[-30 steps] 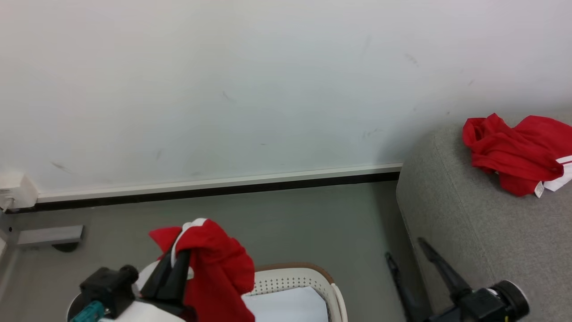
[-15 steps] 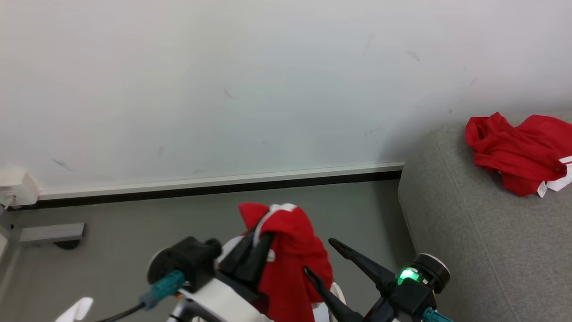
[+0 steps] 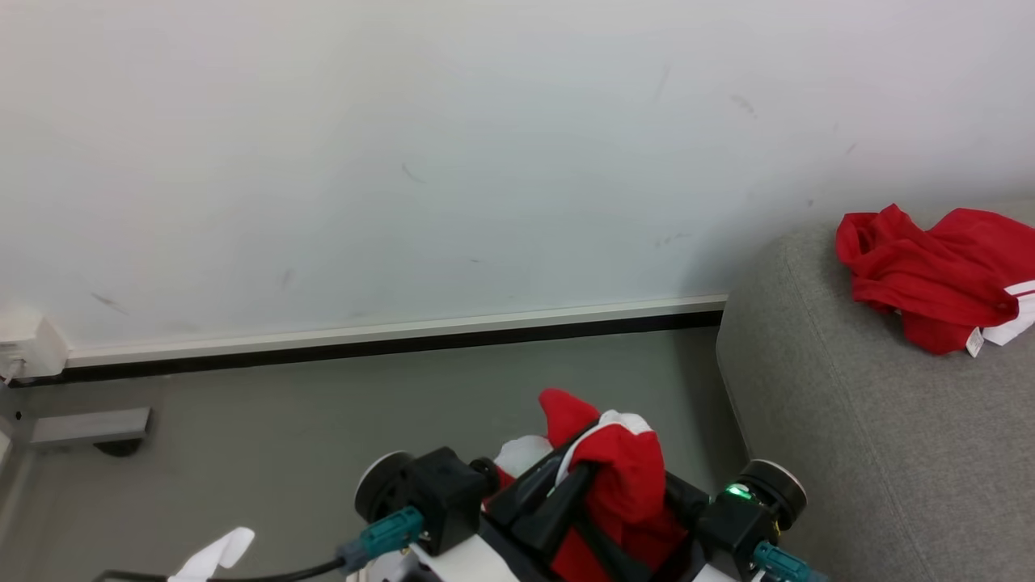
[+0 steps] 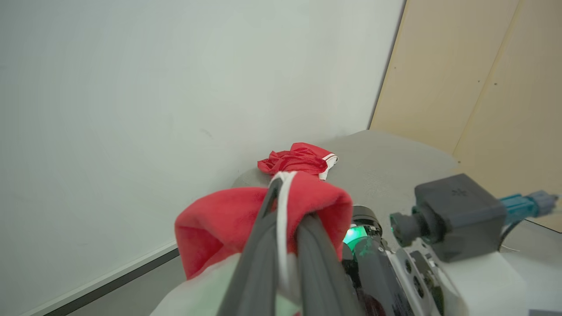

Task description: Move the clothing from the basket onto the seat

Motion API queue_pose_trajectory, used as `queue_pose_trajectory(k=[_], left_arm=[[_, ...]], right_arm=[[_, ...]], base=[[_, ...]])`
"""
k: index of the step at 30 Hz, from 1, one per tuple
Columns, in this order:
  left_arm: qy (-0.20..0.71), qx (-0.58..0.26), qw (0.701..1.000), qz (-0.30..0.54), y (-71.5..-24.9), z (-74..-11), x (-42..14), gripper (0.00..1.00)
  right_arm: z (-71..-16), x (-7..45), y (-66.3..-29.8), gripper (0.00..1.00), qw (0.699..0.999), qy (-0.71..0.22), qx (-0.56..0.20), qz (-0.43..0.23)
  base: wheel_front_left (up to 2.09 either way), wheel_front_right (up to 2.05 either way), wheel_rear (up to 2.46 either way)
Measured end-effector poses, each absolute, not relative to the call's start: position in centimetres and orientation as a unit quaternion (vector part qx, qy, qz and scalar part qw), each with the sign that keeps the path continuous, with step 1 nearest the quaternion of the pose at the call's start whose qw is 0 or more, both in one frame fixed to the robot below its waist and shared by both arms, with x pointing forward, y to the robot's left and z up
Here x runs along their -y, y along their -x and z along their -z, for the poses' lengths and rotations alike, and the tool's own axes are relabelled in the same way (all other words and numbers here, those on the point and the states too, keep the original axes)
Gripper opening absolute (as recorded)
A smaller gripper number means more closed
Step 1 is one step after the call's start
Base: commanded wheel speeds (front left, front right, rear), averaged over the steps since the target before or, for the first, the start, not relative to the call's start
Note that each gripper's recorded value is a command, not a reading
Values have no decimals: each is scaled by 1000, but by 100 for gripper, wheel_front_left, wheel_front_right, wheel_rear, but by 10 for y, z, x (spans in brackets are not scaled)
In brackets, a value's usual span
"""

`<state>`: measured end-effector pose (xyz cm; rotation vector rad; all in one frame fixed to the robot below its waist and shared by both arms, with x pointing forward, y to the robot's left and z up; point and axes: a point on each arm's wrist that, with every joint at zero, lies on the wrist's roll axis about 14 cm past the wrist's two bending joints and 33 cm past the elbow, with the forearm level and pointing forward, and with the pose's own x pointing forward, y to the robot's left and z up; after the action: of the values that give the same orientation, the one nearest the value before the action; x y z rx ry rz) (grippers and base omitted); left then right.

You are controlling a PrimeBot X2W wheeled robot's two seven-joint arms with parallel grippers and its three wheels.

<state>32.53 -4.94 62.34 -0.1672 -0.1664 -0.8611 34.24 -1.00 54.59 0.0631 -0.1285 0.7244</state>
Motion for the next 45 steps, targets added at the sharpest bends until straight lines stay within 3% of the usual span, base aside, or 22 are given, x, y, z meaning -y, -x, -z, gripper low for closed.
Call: queue_pose_trajectory(k=[1, 2, 7, 8, 10, 11, 12, 22, 37, 45], left_arm=[[82, 80, 900, 420, -324, -624, 51, 0], [84, 80, 900, 421, -323, -625, 52, 0], [84, 77, 900, 422, -324, -623, 52, 0], [84, 76, 900, 421, -325, -622, 52, 8], [84, 74, 902, 417, -327, -618, 51, 50], [83, 70, 903, 415, -328, -616, 50, 90], [83, 69, 904, 414, -330, -614, 50, 100], [55, 60, 897, 434, -334, -583, 66, 100], [85, 27, 830, 551, -302, -542, 153, 100], [93, 11, 809, 580, -300, -528, 175, 100]], right_arm=[[-544, 11, -343, 40, 933, -35, 59, -352], [-543, 11, -343, 0, 934, -39, 56, -351], [-544, 14, -345, 0, 935, -56, 50, -346], [-544, 16, -346, 0, 936, -58, 49, -343], [-546, 22, -348, 0, 939, -60, 51, -334], [-547, 26, -349, 0, 941, -61, 52, -329], [-548, 30, -350, 0, 942, -62, 54, -324], [-554, 92, -357, 0, 965, -54, 65, -250], [-559, 221, -329, 0, 994, -33, 79, -65], [-552, 256, -314, 0, 997, -26, 68, -4]], base=[[0, 0, 0], [0, 0, 0], [0, 0, 0], [0, 0, 0], [0, 0, 0], [0, 0, 0], [0, 0, 0], [0, 0, 0], [0, 0, 0], [0, 0, 0]])
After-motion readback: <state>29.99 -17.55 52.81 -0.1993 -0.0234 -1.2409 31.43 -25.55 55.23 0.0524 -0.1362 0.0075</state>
